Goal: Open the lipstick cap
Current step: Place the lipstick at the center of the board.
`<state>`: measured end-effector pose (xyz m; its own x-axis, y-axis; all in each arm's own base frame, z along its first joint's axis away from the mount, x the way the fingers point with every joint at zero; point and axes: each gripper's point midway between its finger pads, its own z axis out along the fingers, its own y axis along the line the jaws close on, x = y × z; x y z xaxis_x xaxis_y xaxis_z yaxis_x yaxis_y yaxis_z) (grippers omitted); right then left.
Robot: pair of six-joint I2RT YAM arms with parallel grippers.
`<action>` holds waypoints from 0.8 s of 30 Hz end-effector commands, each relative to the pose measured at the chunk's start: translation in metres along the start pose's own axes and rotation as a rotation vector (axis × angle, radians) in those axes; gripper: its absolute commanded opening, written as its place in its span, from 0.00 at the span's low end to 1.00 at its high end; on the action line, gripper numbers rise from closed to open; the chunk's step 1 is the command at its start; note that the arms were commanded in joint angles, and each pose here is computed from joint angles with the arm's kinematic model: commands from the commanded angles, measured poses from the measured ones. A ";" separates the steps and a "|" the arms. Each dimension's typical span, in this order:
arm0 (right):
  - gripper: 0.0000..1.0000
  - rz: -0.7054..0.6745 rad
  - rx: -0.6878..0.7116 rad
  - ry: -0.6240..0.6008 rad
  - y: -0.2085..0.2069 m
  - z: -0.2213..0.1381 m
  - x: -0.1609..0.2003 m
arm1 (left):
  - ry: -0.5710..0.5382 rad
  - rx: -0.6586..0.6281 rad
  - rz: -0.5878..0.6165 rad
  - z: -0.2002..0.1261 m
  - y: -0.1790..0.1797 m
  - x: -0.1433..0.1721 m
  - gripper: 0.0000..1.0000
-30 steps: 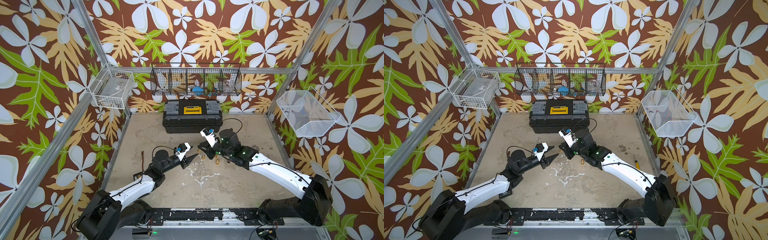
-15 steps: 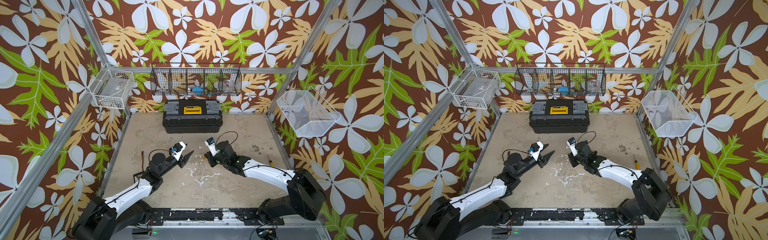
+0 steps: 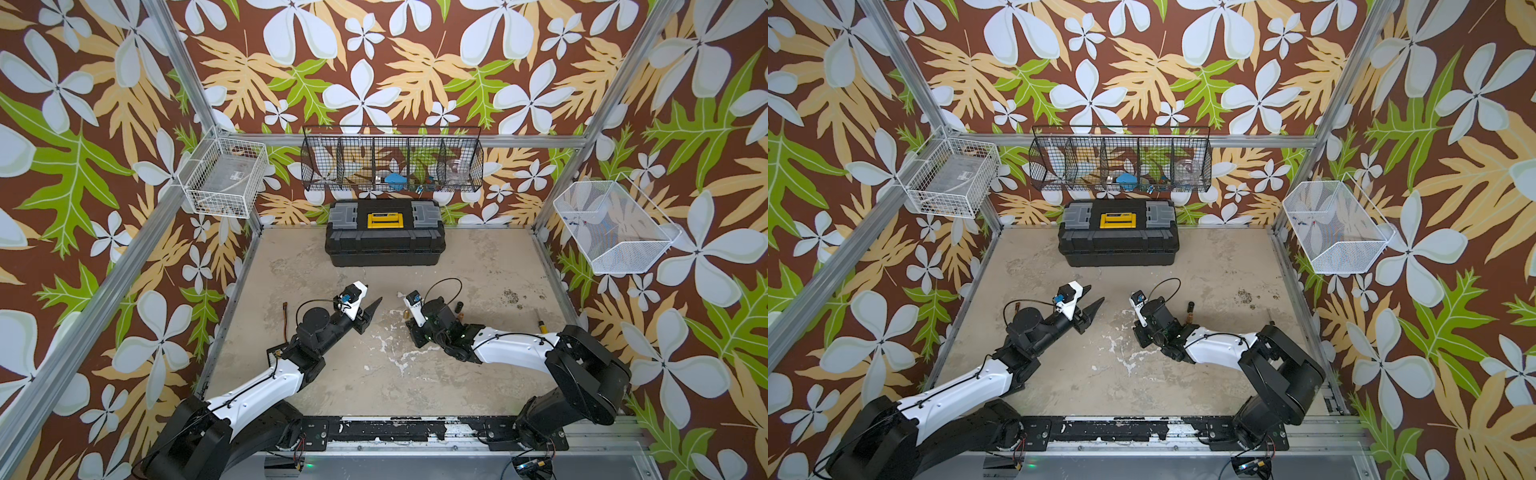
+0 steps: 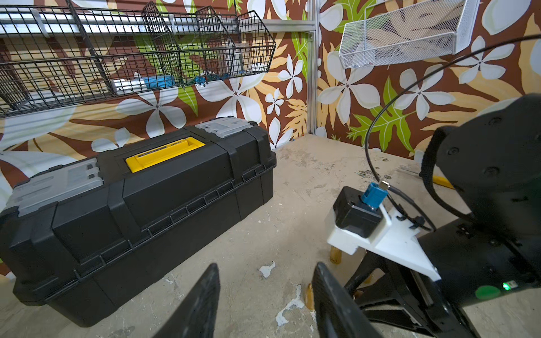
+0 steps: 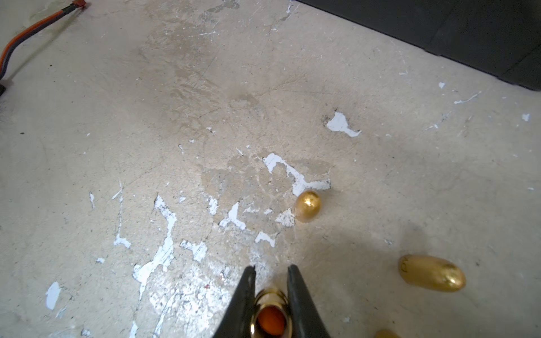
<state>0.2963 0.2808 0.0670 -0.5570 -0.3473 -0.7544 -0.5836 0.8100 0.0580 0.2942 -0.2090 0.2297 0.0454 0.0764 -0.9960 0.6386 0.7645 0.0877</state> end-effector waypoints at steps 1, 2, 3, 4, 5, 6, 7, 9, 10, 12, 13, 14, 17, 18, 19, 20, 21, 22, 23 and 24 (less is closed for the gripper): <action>0.21 -0.001 0.014 -0.055 -0.002 0.001 -0.009 | -0.013 -0.013 0.003 0.000 0.003 -0.003 0.53; 0.21 0.000 0.015 -0.056 -0.003 0.002 -0.008 | -0.017 -0.017 0.004 0.000 0.003 -0.005 0.53; 0.21 0.000 0.014 -0.058 -0.003 0.002 -0.007 | -0.018 -0.019 0.003 0.000 0.004 -0.005 0.53; 0.21 0.000 0.012 -0.059 -0.002 0.002 -0.007 | -0.022 -0.019 0.005 0.000 0.003 -0.006 0.53; 0.21 -0.001 0.008 -0.060 -0.002 0.003 -0.006 | -0.019 -0.016 0.006 0.000 0.003 -0.006 0.53; 0.21 -0.005 0.005 -0.061 -0.001 0.003 -0.005 | -0.017 -0.013 0.008 0.001 0.003 -0.006 0.53; 0.22 -0.005 0.007 -0.065 -0.001 0.003 -0.005 | -0.016 -0.014 0.007 0.001 0.003 -0.006 0.53; 0.22 -0.011 0.000 -0.060 0.000 0.003 -0.002 | -0.014 -0.009 0.006 0.001 0.002 -0.005 0.53; 0.23 -0.012 -0.002 -0.059 0.000 0.003 -0.002 | -0.015 -0.006 0.006 0.001 0.002 -0.005 0.53; 0.23 -0.019 -0.006 -0.059 0.000 0.003 -0.001 | -0.011 0.003 0.005 0.001 0.000 -0.004 0.54; 0.23 -0.020 -0.004 -0.056 0.000 0.004 0.000 | -0.009 0.006 0.005 0.001 -0.001 -0.003 0.54; 0.24 -0.024 -0.005 -0.051 0.000 0.004 0.002 | -0.010 0.011 0.003 0.001 -0.001 -0.003 0.54; 0.27 -0.028 -0.006 -0.047 0.000 0.004 0.002 | -0.008 0.029 0.000 0.002 -0.004 -0.002 0.54; 0.27 -0.027 -0.005 -0.049 0.000 0.003 0.001 | -0.006 0.031 -0.001 0.003 -0.005 -0.002 0.54; 0.28 -0.027 -0.005 -0.050 0.000 0.002 0.000 | -0.006 0.033 -0.001 0.003 -0.005 -0.002 0.54; 0.29 -0.028 -0.006 -0.052 0.001 0.001 -0.001 | -0.005 0.036 -0.002 0.003 -0.006 -0.001 0.54; 0.31 -0.027 -0.007 -0.053 0.001 0.000 -0.003 | -0.003 0.039 -0.003 0.004 -0.006 -0.001 0.54; 0.33 -0.026 -0.008 -0.056 0.001 -0.001 -0.005 | -0.003 0.040 -0.003 0.004 -0.006 -0.001 0.54; 0.36 -0.025 -0.006 -0.063 0.001 -0.004 -0.008 | -0.002 0.042 -0.003 0.004 -0.006 -0.001 0.54; 0.38 -0.025 -0.002 -0.073 0.000 -0.007 -0.012 | -0.002 0.042 -0.003 0.004 -0.006 0.000 0.54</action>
<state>0.2954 0.2807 0.0680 -0.5181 -0.3451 -0.7826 -0.6002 0.7985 0.0453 0.2943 -0.2137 0.2238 0.0308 0.0849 -0.9959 0.6579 0.7484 0.0841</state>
